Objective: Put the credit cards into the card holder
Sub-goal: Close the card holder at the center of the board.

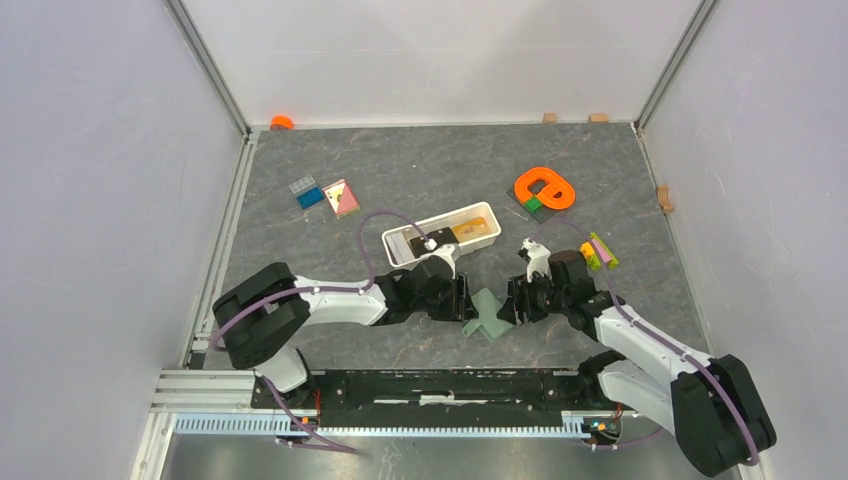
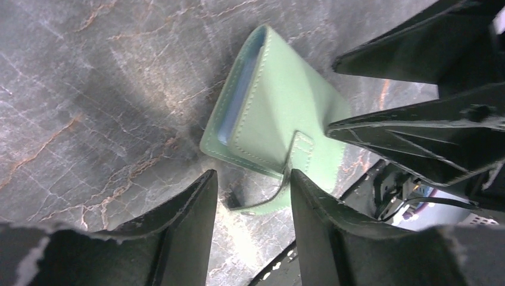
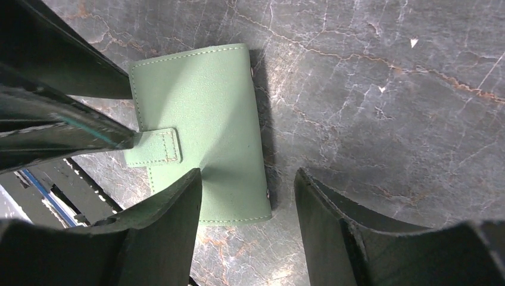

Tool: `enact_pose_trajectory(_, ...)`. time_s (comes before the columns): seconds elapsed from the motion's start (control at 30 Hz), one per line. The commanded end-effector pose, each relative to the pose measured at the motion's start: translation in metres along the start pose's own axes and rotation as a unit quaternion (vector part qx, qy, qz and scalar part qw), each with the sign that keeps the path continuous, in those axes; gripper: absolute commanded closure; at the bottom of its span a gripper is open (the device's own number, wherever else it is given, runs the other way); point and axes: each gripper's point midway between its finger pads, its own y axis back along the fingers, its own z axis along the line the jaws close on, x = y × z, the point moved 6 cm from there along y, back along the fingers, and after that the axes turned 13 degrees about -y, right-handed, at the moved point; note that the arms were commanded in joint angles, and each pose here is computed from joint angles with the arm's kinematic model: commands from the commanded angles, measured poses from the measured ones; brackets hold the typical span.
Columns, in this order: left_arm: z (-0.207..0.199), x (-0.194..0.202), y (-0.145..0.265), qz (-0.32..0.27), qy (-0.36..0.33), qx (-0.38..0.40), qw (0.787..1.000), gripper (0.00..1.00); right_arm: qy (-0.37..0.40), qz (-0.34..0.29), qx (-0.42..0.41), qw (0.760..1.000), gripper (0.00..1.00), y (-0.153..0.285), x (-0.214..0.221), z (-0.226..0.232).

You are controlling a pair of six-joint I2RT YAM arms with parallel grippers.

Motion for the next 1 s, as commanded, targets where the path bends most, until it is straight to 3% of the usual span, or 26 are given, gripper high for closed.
enact_pose_trajectory(0.0,0.002,0.001,-0.010,-0.007,0.006,-0.006,1.000,0.47,-0.043,0.023,-0.003,0.999,0.37,0.000,0.024,-0.009)
enact_pose_trajectory(0.23,0.017,0.017,-0.017,0.023,0.005,-0.039,0.999,0.64,-0.070,0.035,-0.056,0.995,0.37,-0.001,0.038,-0.001)
enact_pose_trajectory(0.5,0.028,0.031,-0.019,0.042,0.008,-0.056,0.998,0.67,-0.106,0.016,-0.102,0.989,0.40,-0.004,0.044,0.006)
enact_pose_trajectory(0.67,0.027,0.031,-0.019,0.039,0.008,-0.051,0.998,0.67,-0.118,-0.016,-0.130,0.984,0.62,-0.007,0.039,0.010)
enact_pose_trajectory(0.77,0.024,0.025,-0.017,0.028,0.005,-0.043,0.999,0.66,-0.111,-0.030,-0.139,0.984,0.85,-0.008,0.029,0.014)
enact_pose_trajectory(0.87,0.015,0.004,-0.004,0.000,-0.008,-0.043,0.999,0.61,-0.080,-0.053,-0.133,0.986,1.00,-0.004,0.009,0.019)
enact_pose_trajectory(0.97,0.001,-0.032,0.021,-0.039,-0.051,-0.066,0.996,0.49,-0.037,-0.087,-0.090,0.991,1.00,0.003,-0.018,0.020)
